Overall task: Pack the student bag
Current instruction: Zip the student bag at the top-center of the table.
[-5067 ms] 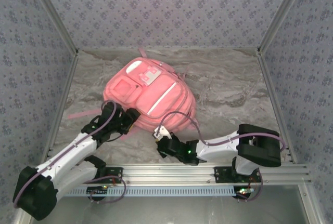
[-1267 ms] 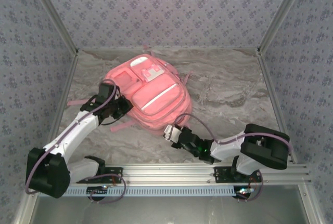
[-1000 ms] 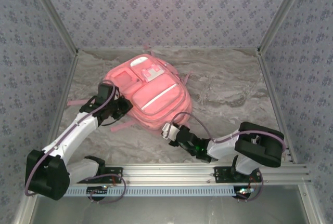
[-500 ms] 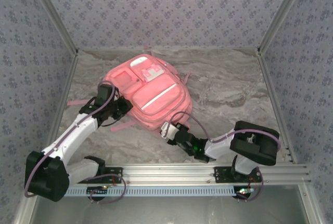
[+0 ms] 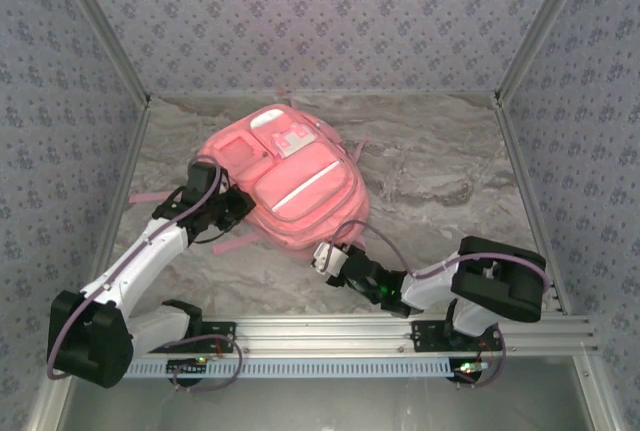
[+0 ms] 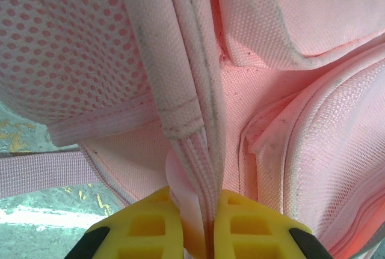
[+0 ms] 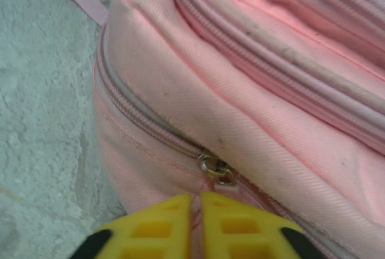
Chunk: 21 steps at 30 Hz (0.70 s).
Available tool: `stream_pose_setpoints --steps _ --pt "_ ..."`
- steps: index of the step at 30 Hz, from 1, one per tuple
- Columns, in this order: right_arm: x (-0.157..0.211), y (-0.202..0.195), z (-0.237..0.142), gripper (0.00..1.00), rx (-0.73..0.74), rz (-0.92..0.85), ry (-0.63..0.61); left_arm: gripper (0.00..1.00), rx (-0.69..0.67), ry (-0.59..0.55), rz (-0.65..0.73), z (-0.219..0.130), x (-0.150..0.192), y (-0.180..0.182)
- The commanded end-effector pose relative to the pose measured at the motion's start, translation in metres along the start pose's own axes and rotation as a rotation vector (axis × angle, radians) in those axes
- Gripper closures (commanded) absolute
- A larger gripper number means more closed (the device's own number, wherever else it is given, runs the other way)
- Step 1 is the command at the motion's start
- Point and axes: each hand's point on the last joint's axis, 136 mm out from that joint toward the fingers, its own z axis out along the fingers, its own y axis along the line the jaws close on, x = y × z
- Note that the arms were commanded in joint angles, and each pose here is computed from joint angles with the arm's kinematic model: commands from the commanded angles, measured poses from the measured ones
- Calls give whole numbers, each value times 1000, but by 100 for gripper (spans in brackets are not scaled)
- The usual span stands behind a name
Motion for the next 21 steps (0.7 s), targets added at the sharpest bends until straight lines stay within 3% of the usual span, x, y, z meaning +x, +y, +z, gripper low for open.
stream_pose_setpoints --steps 1,10,21 --pt "-4 -4 5 80 37 -6 -14 91 120 -18 33 -10 -5 -28" --pt "-10 -34 -14 75 241 -6 -80 90 127 -25 16 -13 -7 -30" --pt "-12 -26 1 69 300 -31 -95 90 148 -21 -11 -13 -7 -35"
